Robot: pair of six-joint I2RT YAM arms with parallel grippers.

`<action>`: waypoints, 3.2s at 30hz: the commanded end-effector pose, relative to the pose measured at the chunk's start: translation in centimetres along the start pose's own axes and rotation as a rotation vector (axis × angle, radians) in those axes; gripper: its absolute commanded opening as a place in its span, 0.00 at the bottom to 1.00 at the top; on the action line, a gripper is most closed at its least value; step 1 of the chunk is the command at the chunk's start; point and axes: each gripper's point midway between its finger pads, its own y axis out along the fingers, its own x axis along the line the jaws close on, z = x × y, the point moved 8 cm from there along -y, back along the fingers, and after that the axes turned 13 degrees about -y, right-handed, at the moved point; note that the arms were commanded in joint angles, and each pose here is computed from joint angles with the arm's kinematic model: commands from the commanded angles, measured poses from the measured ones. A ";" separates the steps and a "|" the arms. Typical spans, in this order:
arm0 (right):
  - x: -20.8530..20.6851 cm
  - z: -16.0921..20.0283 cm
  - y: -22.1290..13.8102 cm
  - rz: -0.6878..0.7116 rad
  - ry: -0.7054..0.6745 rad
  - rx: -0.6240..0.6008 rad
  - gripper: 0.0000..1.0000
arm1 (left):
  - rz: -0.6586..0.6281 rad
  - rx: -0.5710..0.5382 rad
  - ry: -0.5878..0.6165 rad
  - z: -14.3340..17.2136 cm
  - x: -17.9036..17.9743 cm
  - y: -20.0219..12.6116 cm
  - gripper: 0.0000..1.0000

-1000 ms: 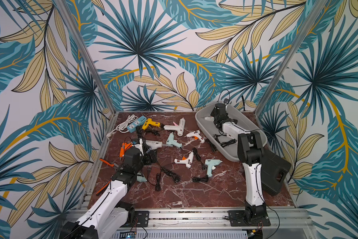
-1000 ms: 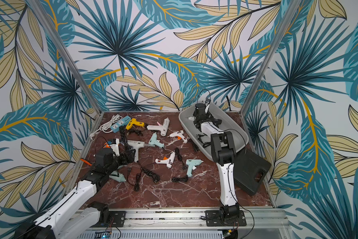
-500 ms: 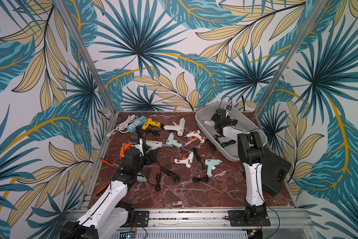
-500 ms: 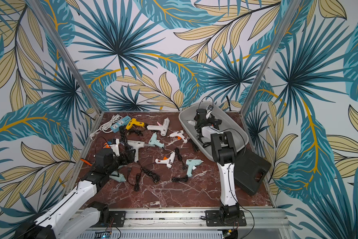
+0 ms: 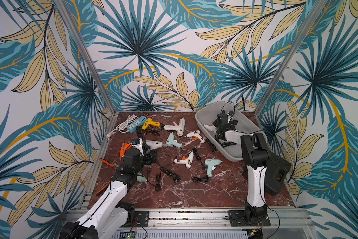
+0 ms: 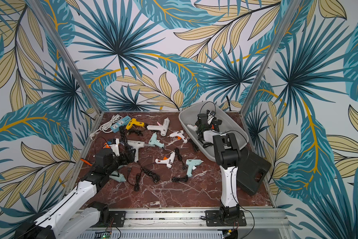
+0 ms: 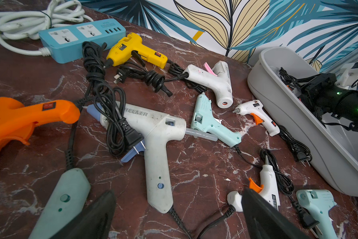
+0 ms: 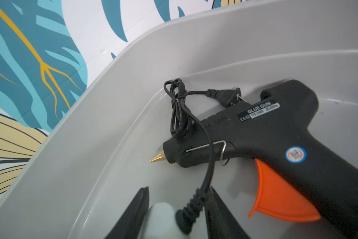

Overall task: Put the hot melt glue gun into the storage box
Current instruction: Place the hot melt adhesive gun in the storage box, then pick up the hot melt adhesive gun from the center of the board.

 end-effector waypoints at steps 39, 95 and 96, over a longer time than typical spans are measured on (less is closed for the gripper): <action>2.4 -3.3 -1.1 -0.031 -0.378 0.545 0.34 | 0.037 -0.014 -0.035 0.3 -0.1 -0.7 1.00; -7.9 -4.5 -25.7 -0.142 -0.199 0.471 0.99 | 0.482 0.660 0.852 4.6 -10.9 7.1 0.86; -8.0 -4.5 -26.0 -0.146 -0.197 0.470 0.99 | 0.480 0.688 0.861 4.8 -10.9 7.4 0.84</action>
